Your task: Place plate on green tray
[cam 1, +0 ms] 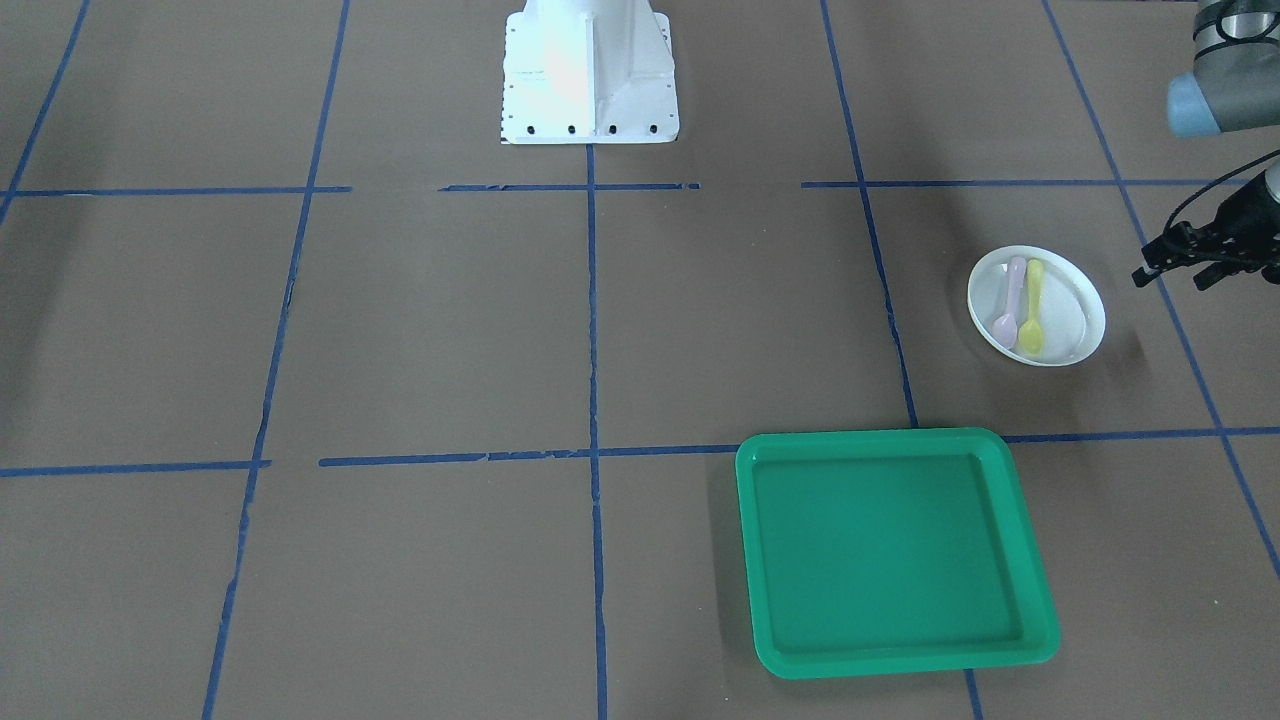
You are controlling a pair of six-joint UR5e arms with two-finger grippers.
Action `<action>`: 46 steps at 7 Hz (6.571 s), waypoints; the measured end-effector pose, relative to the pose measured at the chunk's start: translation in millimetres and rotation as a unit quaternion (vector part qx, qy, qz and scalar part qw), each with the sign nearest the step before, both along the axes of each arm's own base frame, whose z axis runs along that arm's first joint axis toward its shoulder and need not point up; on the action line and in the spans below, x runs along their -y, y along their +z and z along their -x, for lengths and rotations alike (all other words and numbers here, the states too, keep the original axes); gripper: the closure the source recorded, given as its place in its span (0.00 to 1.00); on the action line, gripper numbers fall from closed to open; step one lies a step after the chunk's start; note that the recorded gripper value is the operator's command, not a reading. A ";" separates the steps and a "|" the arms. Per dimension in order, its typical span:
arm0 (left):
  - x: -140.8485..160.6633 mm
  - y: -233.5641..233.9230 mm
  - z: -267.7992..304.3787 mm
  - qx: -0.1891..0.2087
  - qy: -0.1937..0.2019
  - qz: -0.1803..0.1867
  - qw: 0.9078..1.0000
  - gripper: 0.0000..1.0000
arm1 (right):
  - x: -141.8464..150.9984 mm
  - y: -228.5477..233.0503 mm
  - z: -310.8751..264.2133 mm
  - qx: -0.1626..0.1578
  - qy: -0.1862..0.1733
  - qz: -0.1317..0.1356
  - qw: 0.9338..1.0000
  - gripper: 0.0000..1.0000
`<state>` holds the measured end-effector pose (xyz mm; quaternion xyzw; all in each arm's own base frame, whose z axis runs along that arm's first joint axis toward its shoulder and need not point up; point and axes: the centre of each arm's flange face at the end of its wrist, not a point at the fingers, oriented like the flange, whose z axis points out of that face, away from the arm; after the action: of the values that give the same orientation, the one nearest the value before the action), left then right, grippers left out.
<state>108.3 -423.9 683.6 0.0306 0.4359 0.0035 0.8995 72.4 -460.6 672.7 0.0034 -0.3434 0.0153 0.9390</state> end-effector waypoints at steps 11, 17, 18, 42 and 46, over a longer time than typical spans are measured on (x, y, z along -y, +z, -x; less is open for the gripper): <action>15.8 -1.5 -59.8 -0.003 0.030 0.022 0.999 0.69 | 0.0 0.0 0.0 0.000 0.000 0.000 1.000 0.00; 20.8 -51.7 -65.7 -0.035 -0.007 0.043 0.998 1.00 | 0.0 0.0 0.0 0.000 0.000 0.000 1.000 0.00; 24.5 -85.9 -64.7 -0.063 -0.021 0.051 0.997 1.00 | 0.0 0.0 0.0 0.000 0.000 0.000 1.000 0.00; 60.4 -88.9 152.1 0.044 -0.022 -0.046 0.998 0.00 | 0.0 -0.1 0.1 0.000 0.000 0.000 1.000 0.00; 23.2 -55.1 187.8 0.051 -0.003 0.015 0.999 0.00 | 0.0 0.0 0.0 0.000 0.000 0.000 1.000 0.00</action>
<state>-79.5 -447.0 628.5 0.0183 0.3898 -0.0045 0.9207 72.4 -460.6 672.7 0.0035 -0.3436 0.0151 0.9390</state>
